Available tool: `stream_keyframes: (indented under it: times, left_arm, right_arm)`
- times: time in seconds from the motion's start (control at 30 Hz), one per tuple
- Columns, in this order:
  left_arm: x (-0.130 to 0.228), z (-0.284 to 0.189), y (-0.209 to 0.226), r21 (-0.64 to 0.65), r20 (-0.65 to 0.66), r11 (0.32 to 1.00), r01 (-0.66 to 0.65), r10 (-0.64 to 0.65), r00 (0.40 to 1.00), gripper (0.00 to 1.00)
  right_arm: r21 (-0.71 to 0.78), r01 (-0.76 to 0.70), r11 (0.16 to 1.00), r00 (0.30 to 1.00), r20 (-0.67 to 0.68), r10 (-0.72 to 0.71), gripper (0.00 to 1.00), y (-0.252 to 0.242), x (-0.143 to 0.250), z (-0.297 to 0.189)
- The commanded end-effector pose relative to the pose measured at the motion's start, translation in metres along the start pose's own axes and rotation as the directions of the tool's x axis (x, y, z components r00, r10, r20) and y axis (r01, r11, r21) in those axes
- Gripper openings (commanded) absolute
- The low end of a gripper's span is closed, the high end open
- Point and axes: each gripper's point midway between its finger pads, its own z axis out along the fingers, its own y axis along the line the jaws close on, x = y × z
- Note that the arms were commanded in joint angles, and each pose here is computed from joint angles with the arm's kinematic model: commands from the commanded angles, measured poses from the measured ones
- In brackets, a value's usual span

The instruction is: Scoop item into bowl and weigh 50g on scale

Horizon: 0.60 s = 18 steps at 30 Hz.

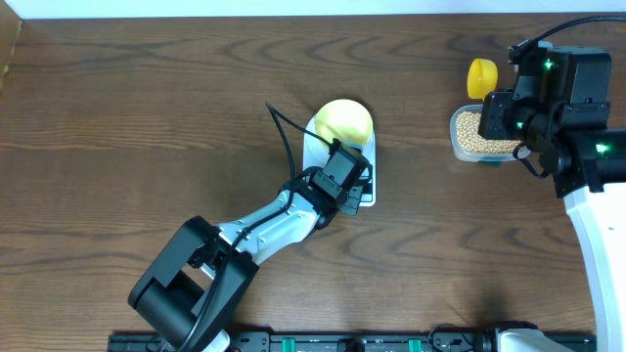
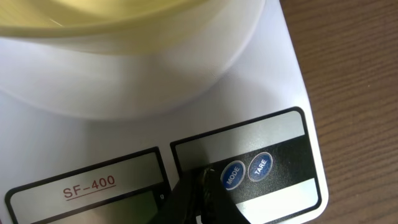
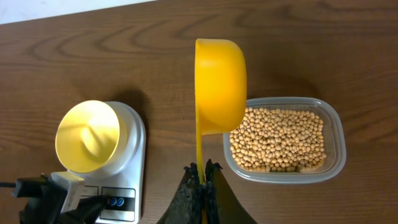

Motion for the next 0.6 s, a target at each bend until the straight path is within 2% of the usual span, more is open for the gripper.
stream_keyframes:
  times: [0.0,0.57]
  left_arm:
    - [0.026,0.016,0.012,-0.053,-0.081,0.999,-0.011,0.006,0.997,0.07]
    - [0.05,0.03,0.021,-0.093,-0.163,0.996,0.012,-0.027,0.986,0.07]
  right_arm:
    - [0.008,0.013,1.0,1.0,-0.002,-0.013,0.01,-0.002,0.0,0.001]
    - [0.011,0.012,1.0,1.0,-0.018,-0.012,0.01,-0.002,0.004,0.001]
